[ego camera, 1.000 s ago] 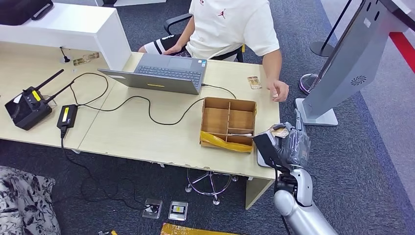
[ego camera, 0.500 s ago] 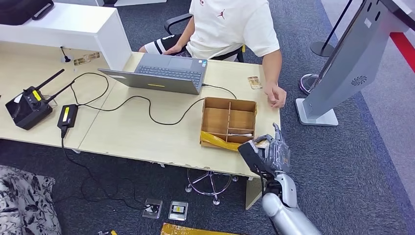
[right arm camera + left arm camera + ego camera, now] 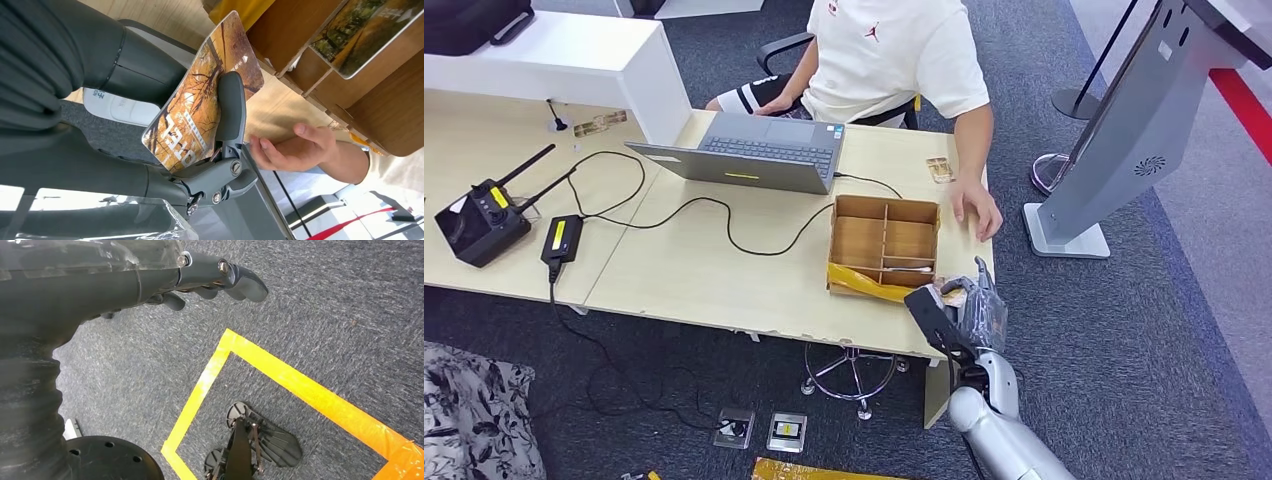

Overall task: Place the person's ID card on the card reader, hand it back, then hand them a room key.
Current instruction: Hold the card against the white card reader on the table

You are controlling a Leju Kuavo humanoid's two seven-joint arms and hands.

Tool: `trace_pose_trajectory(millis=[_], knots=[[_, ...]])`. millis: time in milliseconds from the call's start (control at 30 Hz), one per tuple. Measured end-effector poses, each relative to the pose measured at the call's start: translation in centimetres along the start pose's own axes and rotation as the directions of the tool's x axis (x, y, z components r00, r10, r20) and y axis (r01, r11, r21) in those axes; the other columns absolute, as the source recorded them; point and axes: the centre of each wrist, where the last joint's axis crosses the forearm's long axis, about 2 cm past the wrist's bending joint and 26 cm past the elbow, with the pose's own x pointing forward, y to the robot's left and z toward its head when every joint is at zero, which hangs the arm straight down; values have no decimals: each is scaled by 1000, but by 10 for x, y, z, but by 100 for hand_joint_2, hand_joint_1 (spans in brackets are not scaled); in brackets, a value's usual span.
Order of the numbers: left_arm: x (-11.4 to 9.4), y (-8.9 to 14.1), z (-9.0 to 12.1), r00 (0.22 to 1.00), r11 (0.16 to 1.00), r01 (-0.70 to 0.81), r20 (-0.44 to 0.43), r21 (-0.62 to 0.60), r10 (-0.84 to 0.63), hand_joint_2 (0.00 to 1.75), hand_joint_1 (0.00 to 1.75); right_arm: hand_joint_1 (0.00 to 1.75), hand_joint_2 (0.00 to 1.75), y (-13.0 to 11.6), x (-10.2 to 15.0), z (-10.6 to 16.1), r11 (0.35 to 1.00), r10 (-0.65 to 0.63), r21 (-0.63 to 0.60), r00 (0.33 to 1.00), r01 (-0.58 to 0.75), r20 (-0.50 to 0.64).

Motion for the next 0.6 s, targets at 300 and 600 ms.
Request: trace_pose_trajectory(millis=[300, 600], knots=[[0, 1, 0, 1000, 1000, -6, -4, 2, 6, 175, 0, 175, 175, -5, -2, -4, 999, 32, -24, 999, -32, 27], [0, 1, 0, 1000, 1000, 0, -2, 1, 0, 175, 0, 175, 175, -7, -3, -4, 999, 30, -34, 999, -29, 20]])
